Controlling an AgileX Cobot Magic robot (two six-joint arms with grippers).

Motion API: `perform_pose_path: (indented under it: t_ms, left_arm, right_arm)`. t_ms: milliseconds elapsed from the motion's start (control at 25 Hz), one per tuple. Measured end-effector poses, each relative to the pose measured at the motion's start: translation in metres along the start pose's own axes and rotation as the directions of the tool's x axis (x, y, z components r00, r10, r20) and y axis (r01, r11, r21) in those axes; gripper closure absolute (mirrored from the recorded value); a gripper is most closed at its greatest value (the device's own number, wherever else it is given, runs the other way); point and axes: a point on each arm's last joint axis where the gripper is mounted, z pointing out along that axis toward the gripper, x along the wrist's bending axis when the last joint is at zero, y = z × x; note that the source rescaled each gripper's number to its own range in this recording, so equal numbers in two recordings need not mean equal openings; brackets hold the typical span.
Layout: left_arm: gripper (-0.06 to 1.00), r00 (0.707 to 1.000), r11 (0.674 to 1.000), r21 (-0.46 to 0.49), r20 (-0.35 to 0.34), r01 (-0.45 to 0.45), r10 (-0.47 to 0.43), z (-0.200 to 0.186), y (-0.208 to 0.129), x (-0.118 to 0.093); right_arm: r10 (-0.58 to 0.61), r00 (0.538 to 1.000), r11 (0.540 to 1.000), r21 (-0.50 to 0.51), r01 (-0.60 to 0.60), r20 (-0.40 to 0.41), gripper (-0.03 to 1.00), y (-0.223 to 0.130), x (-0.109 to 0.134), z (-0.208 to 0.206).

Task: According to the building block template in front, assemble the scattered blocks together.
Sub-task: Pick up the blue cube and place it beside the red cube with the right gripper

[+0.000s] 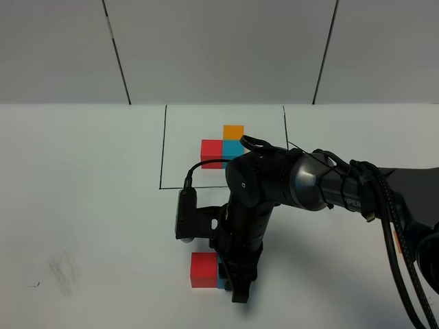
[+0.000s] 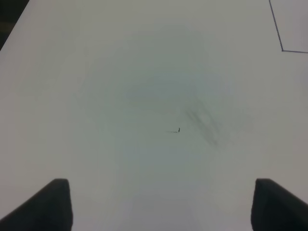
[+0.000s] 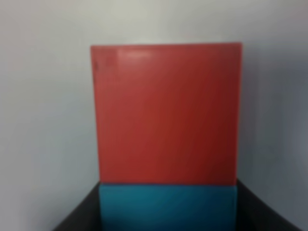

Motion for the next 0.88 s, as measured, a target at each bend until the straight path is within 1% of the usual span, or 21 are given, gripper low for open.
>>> perform_pose_path:
  t_ms: [320, 480, 520, 600, 720, 800, 880]
  left_arm:
    - [-0.04, 1.0, 1.0, 0.0, 0.0, 0.0, 0.0, 0.0, 0.0, 0.0]
    - [-0.04, 1.0, 1.0, 0.0, 0.0, 0.0, 0.0, 0.0, 0.0, 0.0]
    - [-0.04, 1.0, 1.0, 0.0, 0.0, 0.0, 0.0, 0.0, 0.0, 0.0]
    - [-0.04, 1.0, 1.0, 0.0, 0.0, 0.0, 0.0, 0.0, 0.0, 0.0]
    - [-0.04, 1.0, 1.0, 0.0, 0.0, 0.0, 0.0, 0.0, 0.0, 0.0]
    - [-0.04, 1.0, 1.0, 0.0, 0.0, 0.0, 0.0, 0.0, 0.0, 0.0]
    - [-0.04, 1.0, 1.0, 0.0, 0.0, 0.0, 0.0, 0.0, 0.0, 0.0]
  right_arm:
    - [0.005, 0.999, 0.999, 0.034, -0.004, -0.032, 0.73, -0.002, 0.0019, -0.0005]
    - [0.011, 0.999, 0.999, 0.037, -0.01, -0.034, 0.72, -0.002, 0.0018, -0.0002]
    - [0.012, 0.999, 0.999, 0.039, -0.011, -0.035, 0.69, -0.0022, 0.0018, 0.0002]
    - [0.012, 0.999, 0.999, 0.048, -0.01, -0.041, 0.59, -0.0029, 0.002, 0.002]
    - [0.015, 0.999, 0.999, 0.053, -0.013, -0.044, 0.41, -0.0033, 0.0023, 0.002]
    - [0.024, 0.999, 0.998, 0.053, -0.022, -0.042, 0.33, -0.0032, 0.0021, 0.0014]
    - [0.026, 0.999, 0.998, 0.061, -0.025, -0.027, 0.29, -0.0035, 0.0014, -0.0015]
